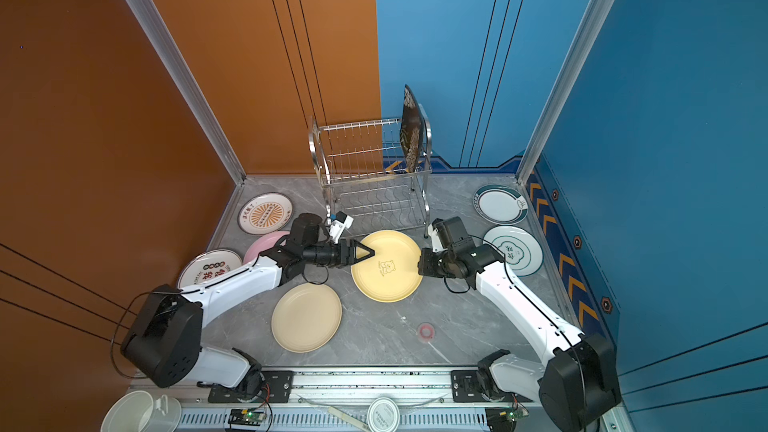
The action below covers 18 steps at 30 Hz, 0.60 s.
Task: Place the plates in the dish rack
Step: 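Slide the yellow plate toward the left gripper and tilt it up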
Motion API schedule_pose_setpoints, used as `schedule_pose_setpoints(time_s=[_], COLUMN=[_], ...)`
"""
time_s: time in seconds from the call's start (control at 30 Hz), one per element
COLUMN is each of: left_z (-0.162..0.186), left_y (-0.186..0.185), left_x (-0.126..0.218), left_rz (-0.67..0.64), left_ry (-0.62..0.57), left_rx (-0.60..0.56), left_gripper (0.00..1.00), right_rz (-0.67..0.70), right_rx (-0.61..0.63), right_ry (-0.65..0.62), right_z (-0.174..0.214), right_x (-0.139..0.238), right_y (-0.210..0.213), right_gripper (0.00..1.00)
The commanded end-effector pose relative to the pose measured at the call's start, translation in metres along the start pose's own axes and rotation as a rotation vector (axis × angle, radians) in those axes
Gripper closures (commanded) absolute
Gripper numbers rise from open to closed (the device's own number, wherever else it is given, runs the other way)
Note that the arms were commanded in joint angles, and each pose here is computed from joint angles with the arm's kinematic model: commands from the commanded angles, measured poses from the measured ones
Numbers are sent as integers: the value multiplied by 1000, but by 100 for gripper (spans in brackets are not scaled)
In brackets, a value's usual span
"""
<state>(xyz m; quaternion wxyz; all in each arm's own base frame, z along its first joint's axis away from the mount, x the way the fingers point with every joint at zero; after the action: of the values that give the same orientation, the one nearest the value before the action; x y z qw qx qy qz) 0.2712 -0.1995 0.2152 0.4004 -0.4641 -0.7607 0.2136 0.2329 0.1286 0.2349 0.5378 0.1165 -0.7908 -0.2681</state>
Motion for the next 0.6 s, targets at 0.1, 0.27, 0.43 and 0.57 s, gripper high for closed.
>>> schedule_pose_setpoints(time_s=[0.1, 0.27, 0.43, 0.57], left_z=[-4, -4, -7, -9], left_y=[4, 6, 9, 11], left_x=[-2, 1, 10, 18], left_rz=[42, 39, 33, 42], left_ry=[-2, -13, -40, -57], left_rx=[19, 27, 32, 35], left_gripper=[50, 63, 80, 86], right_rz=[-89, -132, -266, -414], right_rx=[71, 94, 84, 37], right_ry=[-14, -6, 59, 115], right_z=[-12, -16, -20, -26], right_x=[-1, -3, -8, -14], right_y=[22, 27, 26, 23], right_gripper=[100, 93, 66, 49])
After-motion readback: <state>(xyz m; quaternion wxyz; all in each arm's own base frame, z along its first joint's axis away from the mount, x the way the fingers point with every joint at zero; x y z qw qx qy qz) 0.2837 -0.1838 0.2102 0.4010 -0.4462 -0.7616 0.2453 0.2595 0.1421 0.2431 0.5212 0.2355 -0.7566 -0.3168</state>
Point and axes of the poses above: each gripper's point midway between its finger pads, its own x axis back along the fingers, its own y axis along the line the jaws close on, z = x × y, the point moved 10 cm from there along x, back along the fingers, and after that the axes turned 14 degrees about -x, right-handed, at the moved point
